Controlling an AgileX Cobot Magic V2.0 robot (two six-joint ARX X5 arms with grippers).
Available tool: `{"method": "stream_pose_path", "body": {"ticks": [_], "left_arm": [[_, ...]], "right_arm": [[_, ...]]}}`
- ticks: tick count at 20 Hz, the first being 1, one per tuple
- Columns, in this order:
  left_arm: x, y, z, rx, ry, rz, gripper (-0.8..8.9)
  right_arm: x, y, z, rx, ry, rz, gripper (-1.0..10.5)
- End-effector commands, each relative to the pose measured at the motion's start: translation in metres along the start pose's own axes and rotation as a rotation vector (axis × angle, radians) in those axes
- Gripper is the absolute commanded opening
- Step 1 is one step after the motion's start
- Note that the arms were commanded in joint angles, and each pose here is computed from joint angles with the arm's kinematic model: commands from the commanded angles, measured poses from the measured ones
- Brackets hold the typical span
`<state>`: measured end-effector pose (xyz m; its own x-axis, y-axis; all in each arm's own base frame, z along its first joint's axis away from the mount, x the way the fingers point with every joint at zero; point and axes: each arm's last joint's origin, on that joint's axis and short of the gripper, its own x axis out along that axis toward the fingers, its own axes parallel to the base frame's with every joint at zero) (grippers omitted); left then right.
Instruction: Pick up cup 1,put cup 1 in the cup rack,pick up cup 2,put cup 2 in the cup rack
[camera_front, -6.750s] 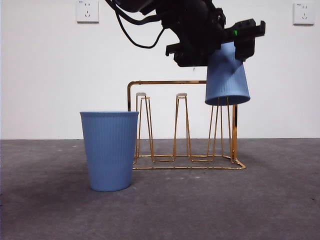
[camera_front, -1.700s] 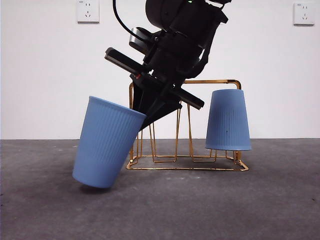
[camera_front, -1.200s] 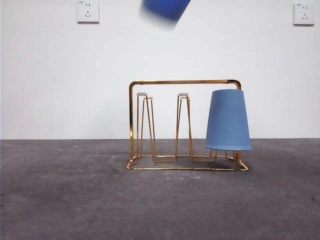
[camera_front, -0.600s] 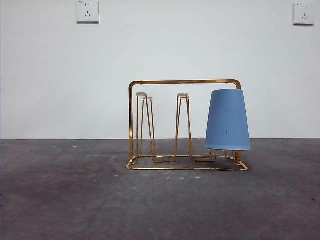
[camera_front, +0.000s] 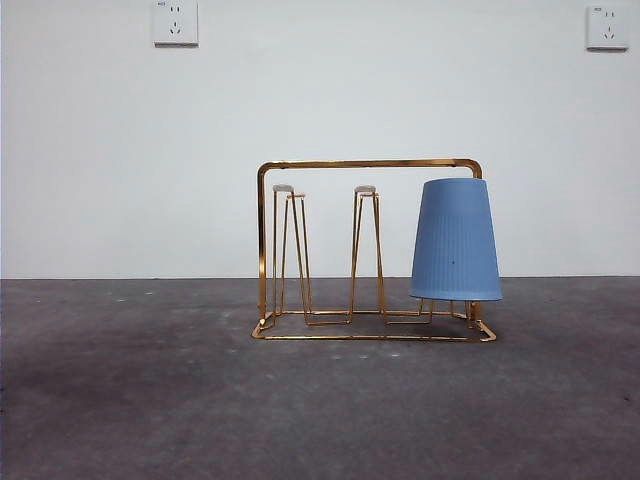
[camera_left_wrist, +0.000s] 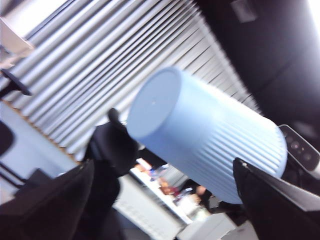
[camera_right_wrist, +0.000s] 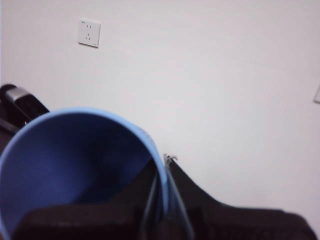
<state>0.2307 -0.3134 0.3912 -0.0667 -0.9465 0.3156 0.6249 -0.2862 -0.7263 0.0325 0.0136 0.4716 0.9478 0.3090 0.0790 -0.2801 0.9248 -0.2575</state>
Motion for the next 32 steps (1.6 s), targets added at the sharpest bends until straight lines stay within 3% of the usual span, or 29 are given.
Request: {"method": "stream_pose_path", "body": {"ticks": [1, 12, 23, 32], "left_arm": [[0.003, 0.004, -0.003, -0.045, -0.022, -0.017, 4.72], [0.001, -0.003, 0.004, -0.041, -0.091, -0.094, 4.72], [-0.006, 0.0, 0.012, -0.032, -0.135, -0.078, 4.72], [-0.008, 0.001, 0.015, -0.025, -0.142, -0.075, 4.66]], "right_arm": [[0.009, 0.004, -0.001, -0.047, 0.014, 0.002, -0.1], [0.044, 0.024, -0.004, -0.113, 0.091, 0.091, -0.1], [0.056, 0.034, -0.011, -0.151, 0.16, 0.194, -0.1], [0.06, 0.035, -0.013, -0.164, 0.195, 0.166, -0.1]]}}
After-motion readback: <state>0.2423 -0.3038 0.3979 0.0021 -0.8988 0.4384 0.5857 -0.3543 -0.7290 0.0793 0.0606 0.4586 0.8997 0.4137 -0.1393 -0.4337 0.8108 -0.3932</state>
